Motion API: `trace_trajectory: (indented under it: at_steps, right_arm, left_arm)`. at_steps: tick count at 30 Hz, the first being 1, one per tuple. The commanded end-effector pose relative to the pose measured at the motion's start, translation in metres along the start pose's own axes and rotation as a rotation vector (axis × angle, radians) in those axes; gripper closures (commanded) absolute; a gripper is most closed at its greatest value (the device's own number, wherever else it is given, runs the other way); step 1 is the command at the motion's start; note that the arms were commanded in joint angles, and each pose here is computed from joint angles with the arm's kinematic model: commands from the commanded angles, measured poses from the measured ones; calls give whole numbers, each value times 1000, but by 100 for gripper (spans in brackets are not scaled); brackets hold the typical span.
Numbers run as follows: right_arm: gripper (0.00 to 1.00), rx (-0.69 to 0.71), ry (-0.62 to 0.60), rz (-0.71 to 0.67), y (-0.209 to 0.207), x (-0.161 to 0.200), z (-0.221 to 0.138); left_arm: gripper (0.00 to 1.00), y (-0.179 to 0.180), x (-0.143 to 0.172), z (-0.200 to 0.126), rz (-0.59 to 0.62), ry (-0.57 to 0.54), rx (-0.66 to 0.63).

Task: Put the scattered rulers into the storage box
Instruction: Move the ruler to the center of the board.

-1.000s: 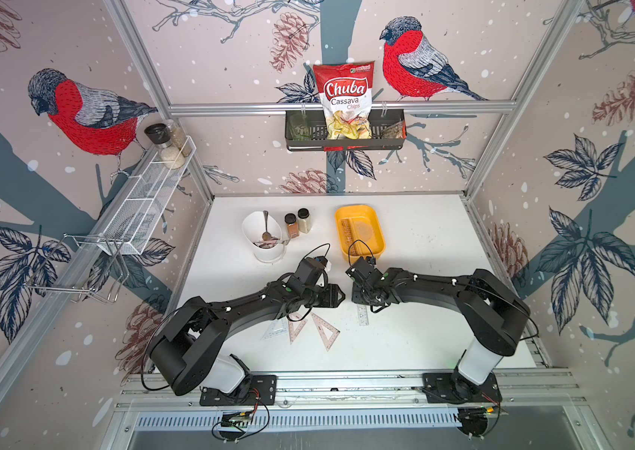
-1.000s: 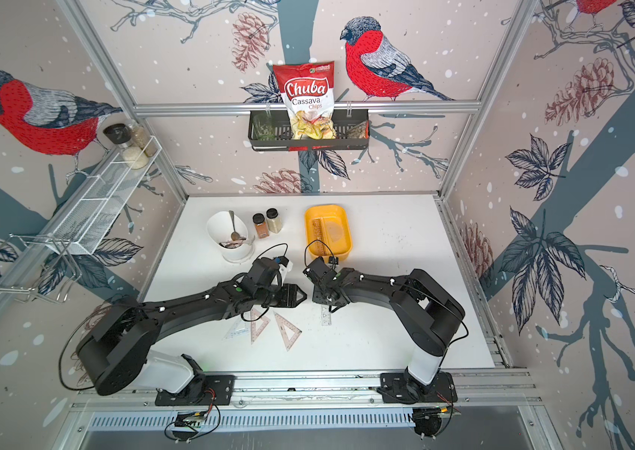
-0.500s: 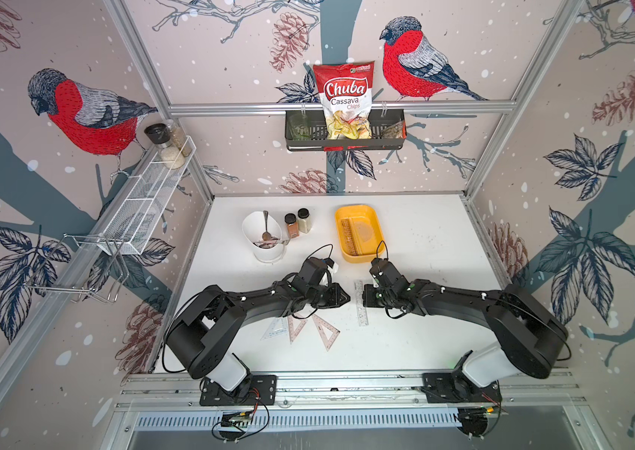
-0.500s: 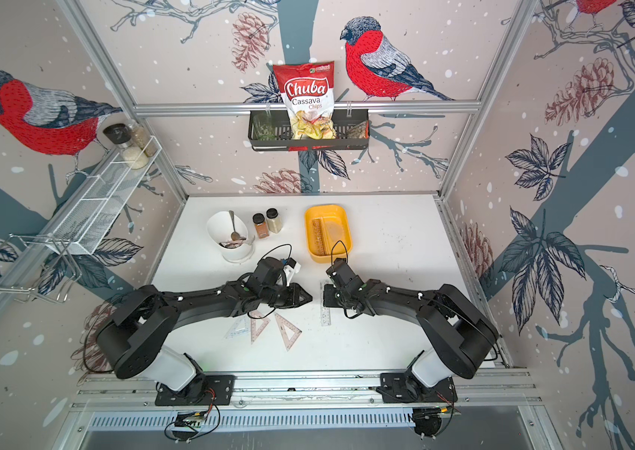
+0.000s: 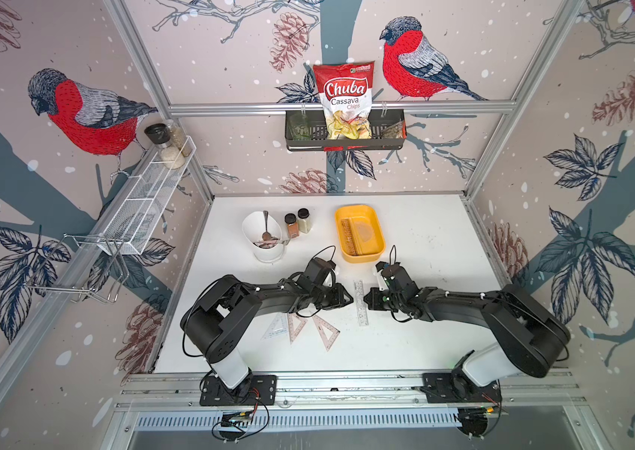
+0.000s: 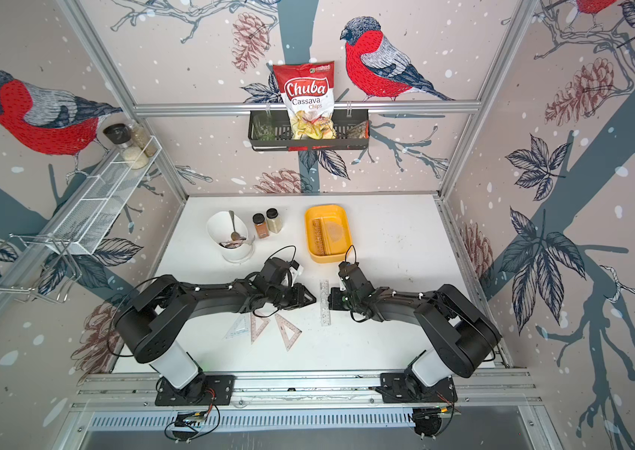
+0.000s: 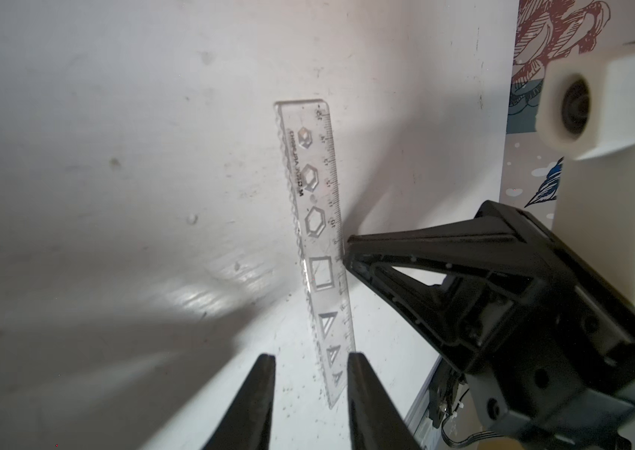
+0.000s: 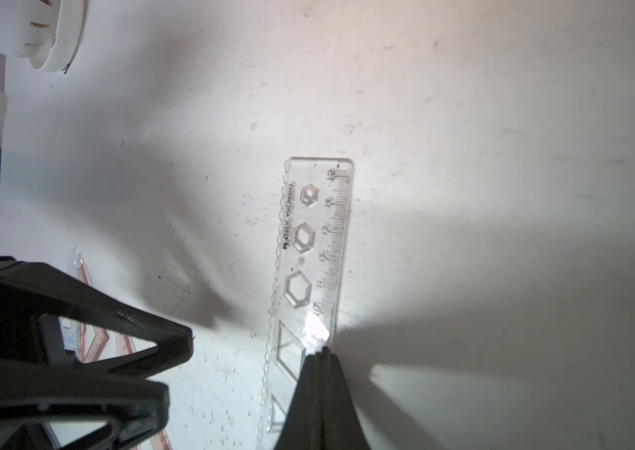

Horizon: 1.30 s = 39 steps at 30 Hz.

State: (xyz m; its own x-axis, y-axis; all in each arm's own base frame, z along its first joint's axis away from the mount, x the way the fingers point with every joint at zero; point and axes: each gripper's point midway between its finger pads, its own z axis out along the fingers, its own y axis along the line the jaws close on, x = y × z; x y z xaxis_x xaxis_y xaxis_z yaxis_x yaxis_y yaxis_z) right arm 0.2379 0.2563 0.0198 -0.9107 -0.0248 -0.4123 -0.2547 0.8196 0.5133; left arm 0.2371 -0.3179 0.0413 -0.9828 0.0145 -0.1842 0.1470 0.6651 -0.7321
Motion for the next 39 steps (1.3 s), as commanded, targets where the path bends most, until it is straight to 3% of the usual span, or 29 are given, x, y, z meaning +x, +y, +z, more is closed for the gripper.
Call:
trace_trajectory:
  at_steps: [1, 33, 39]
  right_arm:
    - [94, -39, -13, -13, 6, -2, 1]
    - [94, -99, 46, 40, 0, 21, 13]
    - [94, -96, 34, 39, -1, 18, 9]
  left_arm:
    - [63, -4, -3, 3, 6, 0, 15]
    - [59, 7, -4, 32, -24, 46, 10]
    - [75, 8, -4, 34, -30, 49, 1]
